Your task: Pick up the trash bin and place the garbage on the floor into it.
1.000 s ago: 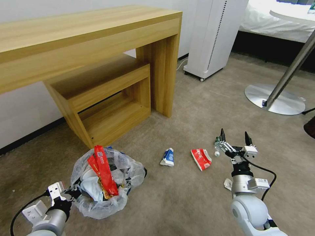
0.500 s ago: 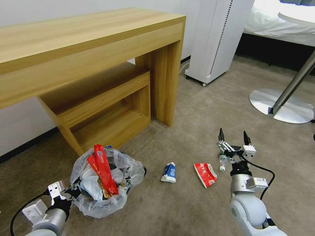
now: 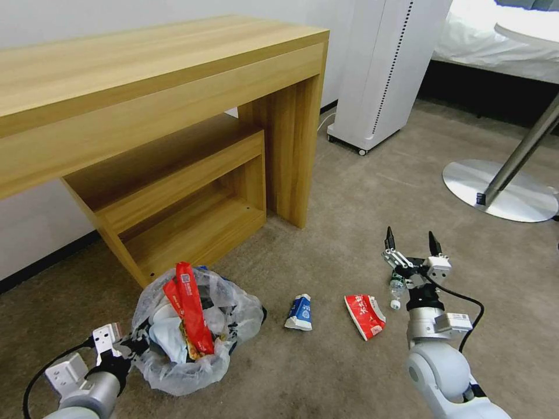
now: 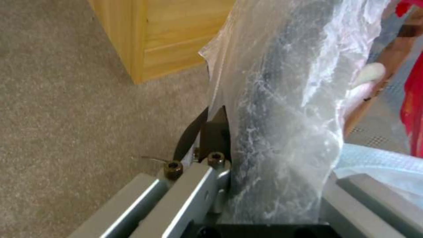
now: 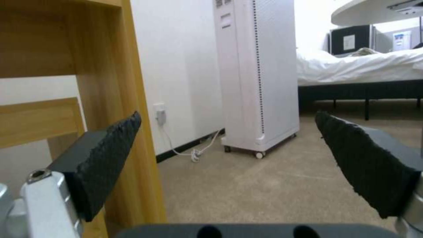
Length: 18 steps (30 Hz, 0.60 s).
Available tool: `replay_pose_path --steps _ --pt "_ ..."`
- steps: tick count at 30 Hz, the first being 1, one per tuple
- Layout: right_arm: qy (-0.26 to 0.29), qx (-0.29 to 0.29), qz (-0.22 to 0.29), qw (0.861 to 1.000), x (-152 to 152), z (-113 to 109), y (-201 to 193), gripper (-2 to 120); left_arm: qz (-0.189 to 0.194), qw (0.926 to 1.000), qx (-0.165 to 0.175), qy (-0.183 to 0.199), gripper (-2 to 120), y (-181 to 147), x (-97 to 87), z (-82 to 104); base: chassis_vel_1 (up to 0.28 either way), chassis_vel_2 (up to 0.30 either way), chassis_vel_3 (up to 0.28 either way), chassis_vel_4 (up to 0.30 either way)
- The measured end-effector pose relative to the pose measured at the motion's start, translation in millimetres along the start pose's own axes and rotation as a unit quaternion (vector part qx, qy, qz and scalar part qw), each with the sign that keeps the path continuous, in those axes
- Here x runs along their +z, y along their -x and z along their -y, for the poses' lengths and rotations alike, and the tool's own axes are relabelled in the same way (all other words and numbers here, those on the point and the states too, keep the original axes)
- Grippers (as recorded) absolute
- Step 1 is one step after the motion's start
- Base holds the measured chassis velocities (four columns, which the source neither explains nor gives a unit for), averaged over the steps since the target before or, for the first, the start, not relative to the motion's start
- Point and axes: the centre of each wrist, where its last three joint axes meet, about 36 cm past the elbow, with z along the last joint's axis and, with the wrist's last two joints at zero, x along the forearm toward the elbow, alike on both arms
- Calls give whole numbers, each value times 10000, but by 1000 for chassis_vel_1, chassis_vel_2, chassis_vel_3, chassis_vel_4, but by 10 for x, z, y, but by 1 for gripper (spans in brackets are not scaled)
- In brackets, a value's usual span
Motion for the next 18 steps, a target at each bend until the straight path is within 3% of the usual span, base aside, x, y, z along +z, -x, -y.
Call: replay_pose_path --steps 18 --pt "46 31 49 10000 2 -21 -11 100 -375 9982 259 399 0 16 -172 -95 0 0 0 0"
